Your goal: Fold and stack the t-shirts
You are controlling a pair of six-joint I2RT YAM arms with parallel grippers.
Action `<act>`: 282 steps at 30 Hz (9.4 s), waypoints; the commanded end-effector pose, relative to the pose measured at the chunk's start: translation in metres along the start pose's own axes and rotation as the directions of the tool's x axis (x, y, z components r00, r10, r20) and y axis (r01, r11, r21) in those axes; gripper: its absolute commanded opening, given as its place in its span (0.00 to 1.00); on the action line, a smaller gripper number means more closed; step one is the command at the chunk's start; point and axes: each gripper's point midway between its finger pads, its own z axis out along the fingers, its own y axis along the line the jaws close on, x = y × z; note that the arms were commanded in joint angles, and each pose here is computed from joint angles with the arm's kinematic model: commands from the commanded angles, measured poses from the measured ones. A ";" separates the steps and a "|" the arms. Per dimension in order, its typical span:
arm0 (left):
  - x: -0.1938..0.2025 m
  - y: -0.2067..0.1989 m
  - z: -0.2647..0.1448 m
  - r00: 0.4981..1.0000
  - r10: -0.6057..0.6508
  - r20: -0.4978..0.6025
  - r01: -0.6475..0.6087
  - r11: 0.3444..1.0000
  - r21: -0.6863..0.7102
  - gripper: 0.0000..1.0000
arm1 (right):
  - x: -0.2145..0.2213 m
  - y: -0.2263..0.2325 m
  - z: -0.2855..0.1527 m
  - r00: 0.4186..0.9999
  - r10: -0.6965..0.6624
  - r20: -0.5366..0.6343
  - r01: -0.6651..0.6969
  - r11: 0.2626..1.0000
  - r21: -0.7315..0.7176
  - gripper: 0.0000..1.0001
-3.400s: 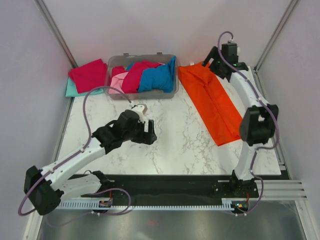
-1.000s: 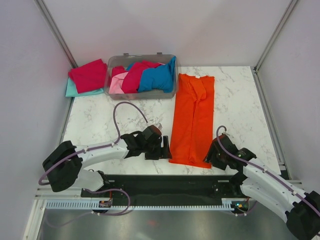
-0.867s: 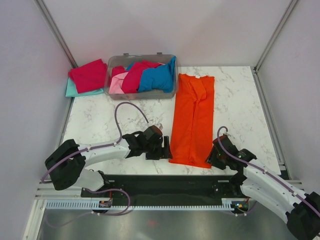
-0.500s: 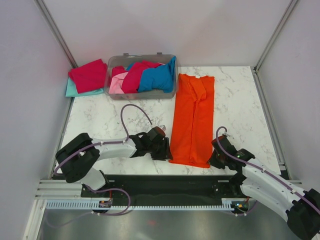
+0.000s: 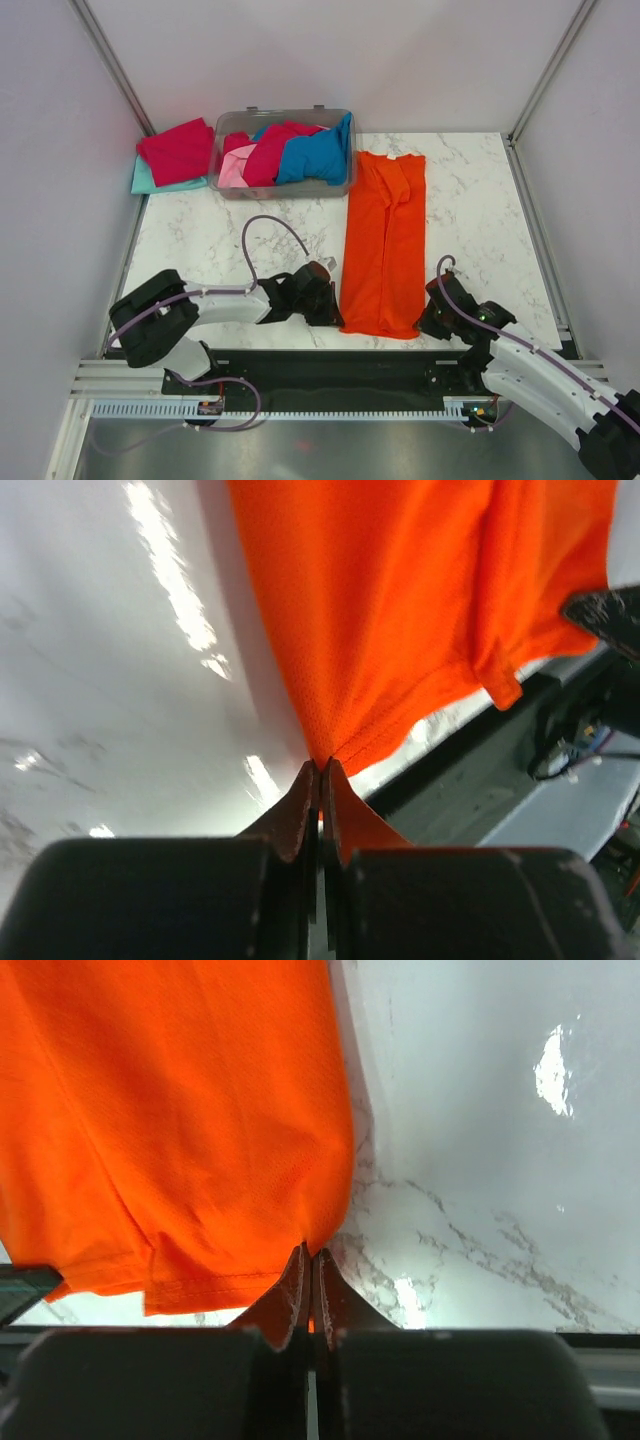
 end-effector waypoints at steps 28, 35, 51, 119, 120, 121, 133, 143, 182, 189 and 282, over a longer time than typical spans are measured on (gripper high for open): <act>-0.163 -0.066 -0.075 0.988 0.060 0.143 -0.069 0.996 0.062 0.02 | -0.164 0.090 -0.075 0.906 -0.110 0.410 0.063 0.990 0.126 0.00; -0.213 -0.055 -0.045 0.989 0.068 0.130 -0.071 0.997 0.024 0.02 | -0.197 0.089 -0.046 0.909 -0.118 0.400 0.055 0.985 0.165 0.00; -0.262 -0.009 0.012 0.998 0.010 0.060 -0.008 0.999 -0.042 0.04 | -0.245 0.089 0.025 0.936 -0.127 0.327 0.065 0.979 0.195 0.00; -0.137 0.012 0.047 0.996 -0.083 0.019 0.083 0.996 -0.019 0.16 | -0.130 0.010 0.067 0.997 -0.035 0.067 0.036 0.999 -0.004 0.32; -0.137 0.011 0.047 0.997 -0.081 0.019 0.081 0.997 -0.016 0.09 | -0.130 0.009 0.066 0.997 -0.034 0.069 0.034 0.999 -0.002 0.31; -0.137 0.010 0.047 0.997 -0.078 0.018 0.078 0.997 -0.009 0.03 | -0.129 0.009 0.066 0.997 -0.033 0.070 0.033 0.999 -0.003 0.25; -0.083 -0.043 -0.013 0.999 -0.005 0.035 0.002 0.996 0.087 0.02 | -0.116 0.012 0.019 0.995 -0.042 0.090 0.046 0.998 -0.038 0.04; -0.009 -0.064 -0.084 0.998 -0.046 0.034 0.040 0.988 0.151 0.02 | -0.082 0.045 -0.060 0.998 0.027 0.065 -0.012 0.973 -0.229 0.00; -0.115 -0.025 -0.124 0.993 -0.068 0.101 0.067 0.998 0.016 0.02 | -0.185 0.098 -0.054 0.990 -0.076 0.119 0.093 0.985 -0.143 0.00; -0.155 -0.009 -0.109 0.990 -0.104 0.094 0.104 0.995 0.000 0.02 | -0.214 0.117 -0.016 0.991 -0.112 0.079 0.122 0.984 -0.132 0.00; -0.235 0.124 0.000 0.923 -0.097 0.374 0.160 0.977 -0.140 0.02 | -0.086 0.109 0.118 0.909 -0.415 -0.045 0.388 0.879 -0.277 0.77</act>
